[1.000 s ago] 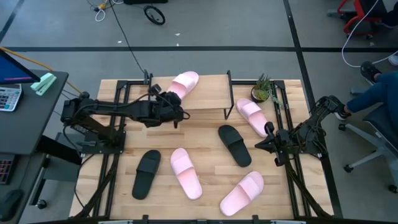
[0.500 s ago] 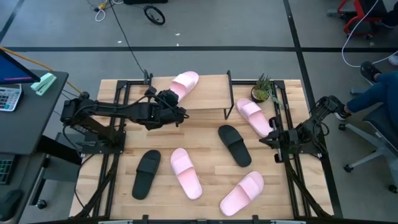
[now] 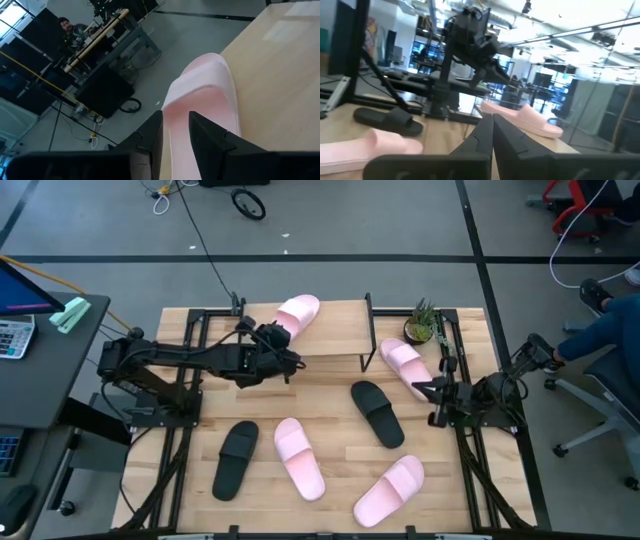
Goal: Pick and place slides into the shelf
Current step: Put the top left pink slide on the shelf
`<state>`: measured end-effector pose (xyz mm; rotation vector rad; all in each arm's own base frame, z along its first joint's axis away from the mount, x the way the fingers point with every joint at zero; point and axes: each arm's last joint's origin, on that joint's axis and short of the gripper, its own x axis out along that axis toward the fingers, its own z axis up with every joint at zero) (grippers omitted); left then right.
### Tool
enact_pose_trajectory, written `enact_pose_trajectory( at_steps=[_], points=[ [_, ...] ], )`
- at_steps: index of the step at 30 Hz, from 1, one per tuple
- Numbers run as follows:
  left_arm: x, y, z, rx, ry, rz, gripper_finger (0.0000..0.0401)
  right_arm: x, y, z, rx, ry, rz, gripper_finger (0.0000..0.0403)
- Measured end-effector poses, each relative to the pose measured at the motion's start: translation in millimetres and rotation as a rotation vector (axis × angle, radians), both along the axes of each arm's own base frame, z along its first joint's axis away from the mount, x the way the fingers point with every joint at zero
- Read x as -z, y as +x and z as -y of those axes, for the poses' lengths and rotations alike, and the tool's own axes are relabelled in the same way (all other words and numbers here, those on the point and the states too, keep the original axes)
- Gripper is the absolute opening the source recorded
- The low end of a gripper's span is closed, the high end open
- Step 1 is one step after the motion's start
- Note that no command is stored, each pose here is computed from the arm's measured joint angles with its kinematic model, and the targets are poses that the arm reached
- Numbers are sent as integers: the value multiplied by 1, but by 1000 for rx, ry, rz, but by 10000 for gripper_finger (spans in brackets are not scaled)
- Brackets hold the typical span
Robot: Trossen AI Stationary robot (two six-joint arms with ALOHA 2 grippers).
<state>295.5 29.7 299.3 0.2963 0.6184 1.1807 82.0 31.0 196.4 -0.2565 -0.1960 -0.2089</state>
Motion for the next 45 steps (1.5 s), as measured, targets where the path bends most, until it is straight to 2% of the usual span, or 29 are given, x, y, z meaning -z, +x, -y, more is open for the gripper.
enact_pose_trajectory(
  at_steps=[8,10,12,16,19,23,27,31,37,41,45],
  points=[
    [-1,4,-5,-4,9,13,87,0,1,3,37,-27,-8,14],
    [-3,5,-9,2,30,-24,82,1,1,2,37,-32,-17,14],
    [-4,5,-15,15,55,-116,77,2,1,2,35,-30,-20,14],
    [-4,3,-27,92,142,-501,76,2,2,2,35,-32,-26,14],
    [-4,3,-37,188,160,-719,81,3,2,2,34,-39,-37,14],
    [-1,3,-48,364,142,-870,88,6,2,2,19,11,-50,14],
    [0,3,-55,447,149,-953,91,8,3,1,10,50,-56,14],
    [-1,2,-66,461,143,-948,92,8,3,1,11,45,-58,14],
    [2,0,-78,594,76,-874,92,8,3,1,11,45,-58,14],
    [3,-2,-86,614,15,-774,91,8,3,1,12,42,-58,14],
    [2,-5,-96,582,2,-737,89,8,3,1,14,33,-60,14]
  ],
)
